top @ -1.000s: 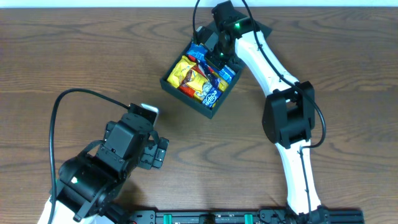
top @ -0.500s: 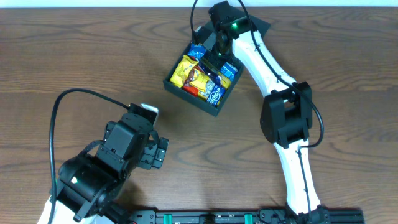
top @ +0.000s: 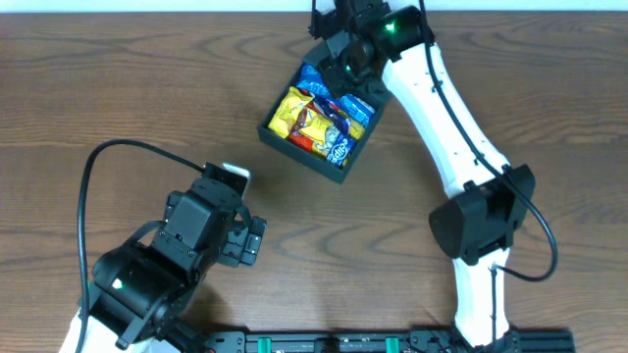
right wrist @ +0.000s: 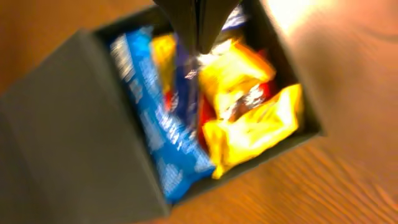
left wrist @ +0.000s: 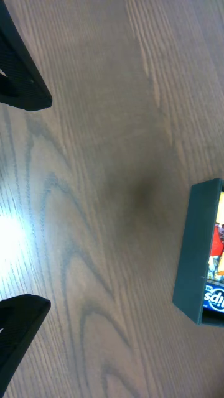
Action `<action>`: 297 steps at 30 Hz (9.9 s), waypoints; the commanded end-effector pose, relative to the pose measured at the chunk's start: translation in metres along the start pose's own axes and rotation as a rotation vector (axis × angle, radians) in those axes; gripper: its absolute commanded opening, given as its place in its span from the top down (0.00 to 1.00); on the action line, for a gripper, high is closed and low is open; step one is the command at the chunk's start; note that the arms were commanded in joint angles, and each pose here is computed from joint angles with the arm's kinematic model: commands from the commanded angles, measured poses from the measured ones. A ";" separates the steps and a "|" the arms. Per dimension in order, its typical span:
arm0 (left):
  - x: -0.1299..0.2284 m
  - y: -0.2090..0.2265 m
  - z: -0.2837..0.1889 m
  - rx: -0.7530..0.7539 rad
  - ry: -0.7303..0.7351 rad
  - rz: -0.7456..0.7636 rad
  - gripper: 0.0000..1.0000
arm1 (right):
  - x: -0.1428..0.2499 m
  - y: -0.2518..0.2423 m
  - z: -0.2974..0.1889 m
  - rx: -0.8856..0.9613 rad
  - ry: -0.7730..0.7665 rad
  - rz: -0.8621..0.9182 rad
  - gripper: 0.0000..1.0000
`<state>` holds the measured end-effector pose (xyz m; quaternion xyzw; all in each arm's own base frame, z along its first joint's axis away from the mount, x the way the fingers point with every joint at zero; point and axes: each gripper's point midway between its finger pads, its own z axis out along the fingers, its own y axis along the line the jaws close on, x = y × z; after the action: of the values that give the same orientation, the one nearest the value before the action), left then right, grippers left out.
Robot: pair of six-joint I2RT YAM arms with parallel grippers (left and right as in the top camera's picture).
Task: Pack container
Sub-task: 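Lower the blue bar into the box with right gripper, then push the bar down into the box with right gripper, then lift right gripper out of the box and move it behind the lid, then hook right gripper on the raised lid's back edge and tilt it forward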
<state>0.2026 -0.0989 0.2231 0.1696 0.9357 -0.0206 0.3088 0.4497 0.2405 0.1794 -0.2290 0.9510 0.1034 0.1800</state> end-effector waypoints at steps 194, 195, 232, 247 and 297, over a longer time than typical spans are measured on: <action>0.000 0.001 0.000 -0.005 0.000 0.011 0.05 | 0.014 -0.077 -0.096 -1.058 -0.368 0.285 0.99; 0.000 0.001 0.000 -0.005 0.000 0.011 0.05 | 0.011 -0.080 -0.083 -1.075 -0.331 0.342 0.98; 0.000 0.001 0.000 -0.005 0.000 0.012 0.05 | 0.060 -0.139 0.103 -0.675 -0.005 0.598 0.98; 0.000 0.001 0.000 -0.005 0.000 0.011 0.05 | 0.065 -0.151 0.063 -0.513 0.128 0.626 0.98; 0.000 0.001 0.000 -0.005 0.000 0.011 0.05 | 0.045 -0.077 0.152 -0.796 0.063 0.406 0.98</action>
<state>0.2026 -0.0989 0.2231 0.1696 0.9357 -0.0206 0.3088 0.4957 0.1871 0.0130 -0.0896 0.8738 0.4770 0.0307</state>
